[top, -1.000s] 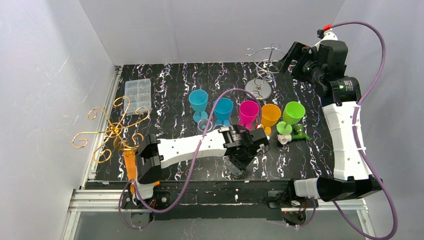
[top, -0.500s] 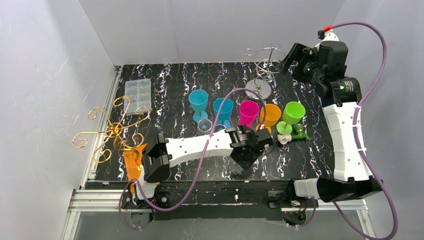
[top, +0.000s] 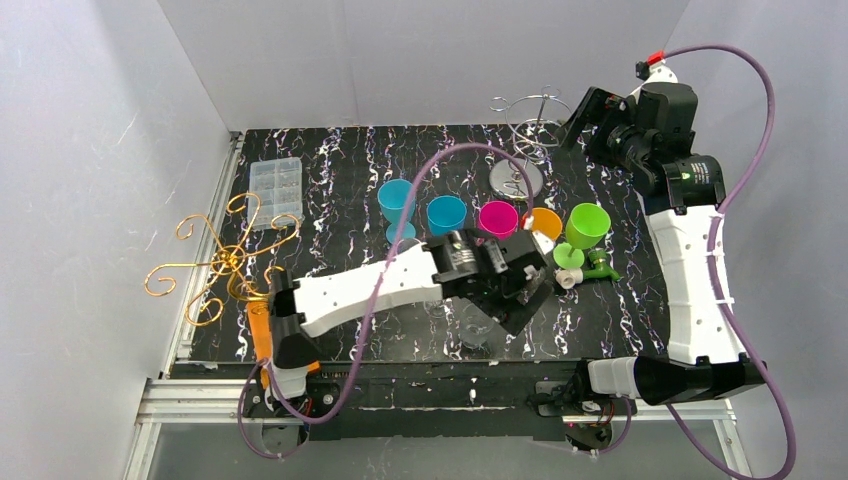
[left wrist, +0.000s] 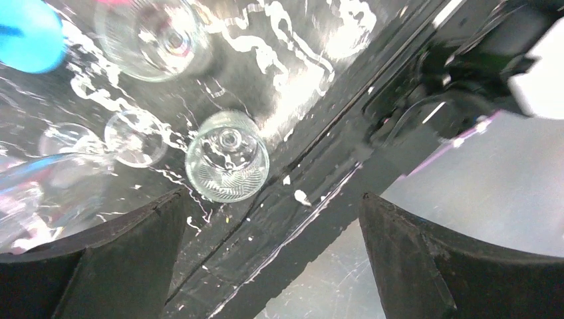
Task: Take the wine glass off the wine glass rack
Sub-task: Reset both arms
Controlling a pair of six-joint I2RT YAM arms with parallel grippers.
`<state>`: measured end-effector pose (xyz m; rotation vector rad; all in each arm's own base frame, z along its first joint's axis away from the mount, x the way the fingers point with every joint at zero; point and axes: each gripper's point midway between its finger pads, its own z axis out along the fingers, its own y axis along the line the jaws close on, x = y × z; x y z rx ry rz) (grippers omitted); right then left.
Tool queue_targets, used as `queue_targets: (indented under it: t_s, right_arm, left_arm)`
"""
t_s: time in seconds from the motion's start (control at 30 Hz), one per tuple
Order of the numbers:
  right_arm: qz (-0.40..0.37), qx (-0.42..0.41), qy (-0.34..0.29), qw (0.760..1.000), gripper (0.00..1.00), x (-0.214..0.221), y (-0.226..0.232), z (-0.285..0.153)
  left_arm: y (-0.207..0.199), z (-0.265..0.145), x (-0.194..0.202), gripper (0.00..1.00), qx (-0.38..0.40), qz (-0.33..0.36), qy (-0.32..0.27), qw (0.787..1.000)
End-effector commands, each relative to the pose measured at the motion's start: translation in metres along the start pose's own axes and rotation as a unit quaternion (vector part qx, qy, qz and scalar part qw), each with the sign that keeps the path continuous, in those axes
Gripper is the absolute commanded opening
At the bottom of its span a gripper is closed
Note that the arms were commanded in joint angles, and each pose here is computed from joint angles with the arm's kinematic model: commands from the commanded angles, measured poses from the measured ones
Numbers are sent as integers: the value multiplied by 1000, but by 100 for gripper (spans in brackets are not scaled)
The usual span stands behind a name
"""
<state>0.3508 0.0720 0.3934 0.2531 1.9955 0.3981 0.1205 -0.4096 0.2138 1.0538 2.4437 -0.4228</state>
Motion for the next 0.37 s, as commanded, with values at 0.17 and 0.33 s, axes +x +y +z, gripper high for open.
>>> queue_targets:
  t_s: [0.17,0.33]
  right_arm:
    - [-4,-30,-55,998,98,-33,18,-28]
    - [-4,-32,-57,998,98,-35,19,-31]
  left_arm:
    - [85,-180,-82,98,-126,-111,-276,946]
    - [106,-196,-86,98,-159,-106,-294,936]
